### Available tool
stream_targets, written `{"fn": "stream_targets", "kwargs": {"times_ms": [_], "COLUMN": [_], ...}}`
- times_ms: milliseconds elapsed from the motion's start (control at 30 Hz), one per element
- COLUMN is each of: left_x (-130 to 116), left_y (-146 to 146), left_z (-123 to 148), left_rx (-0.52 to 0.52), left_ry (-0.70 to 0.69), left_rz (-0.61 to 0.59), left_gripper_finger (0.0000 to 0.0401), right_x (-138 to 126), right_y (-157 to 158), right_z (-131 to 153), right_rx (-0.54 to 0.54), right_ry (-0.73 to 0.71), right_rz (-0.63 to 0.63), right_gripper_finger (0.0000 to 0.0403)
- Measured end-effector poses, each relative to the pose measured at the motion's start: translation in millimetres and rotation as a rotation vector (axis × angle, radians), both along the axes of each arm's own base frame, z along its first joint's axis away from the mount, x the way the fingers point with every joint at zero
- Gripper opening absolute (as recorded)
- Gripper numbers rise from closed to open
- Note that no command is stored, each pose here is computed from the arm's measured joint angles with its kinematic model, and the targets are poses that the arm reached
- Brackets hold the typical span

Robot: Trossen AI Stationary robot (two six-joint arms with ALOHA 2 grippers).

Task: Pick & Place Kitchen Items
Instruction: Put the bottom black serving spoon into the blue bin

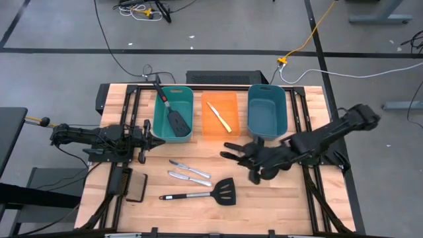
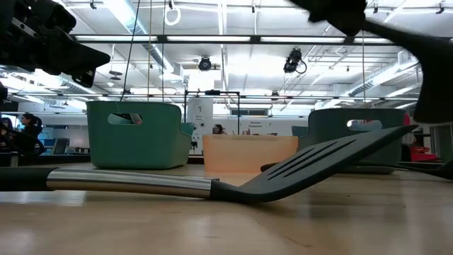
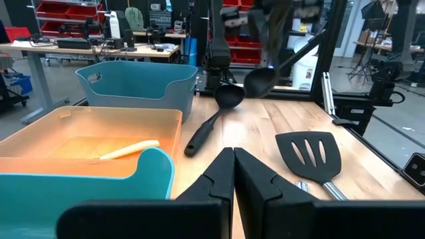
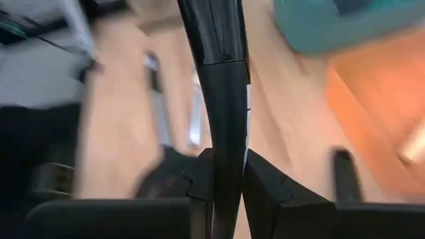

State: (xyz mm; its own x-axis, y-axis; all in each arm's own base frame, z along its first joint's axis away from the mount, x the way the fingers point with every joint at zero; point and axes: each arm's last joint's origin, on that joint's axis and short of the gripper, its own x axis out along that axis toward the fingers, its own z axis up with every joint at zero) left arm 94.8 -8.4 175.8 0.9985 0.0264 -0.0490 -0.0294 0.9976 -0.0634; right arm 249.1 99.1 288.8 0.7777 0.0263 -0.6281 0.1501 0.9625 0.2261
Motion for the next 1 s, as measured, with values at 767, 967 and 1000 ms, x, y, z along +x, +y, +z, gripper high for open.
{"fn": "stream_targets", "kwargs": {"times_ms": [767, 967, 1000], "left_x": [0, 0, 0], "left_y": [0, 0, 0], "left_z": [0, -1, -1], "left_rx": [-0.002, -0.001, -0.001], "left_ry": [0.001, 0.011, 0.014], "left_rz": [-0.001, 0.000, 0.000], "left_gripper_finger": [0.0013, 0.0013, 0.0013], "right_x": [-126, -147, -151], "right_y": [-60, -70, -71], "right_z": [-48, -46, -45], "right_rx": [0.025, 0.015, 0.020], "right_ry": [-0.778, -0.795, -0.804], "right_rz": [-0.123, -0.120, -0.122], "right_gripper_finger": [0.0055, 0.0055, 0.0055]}}
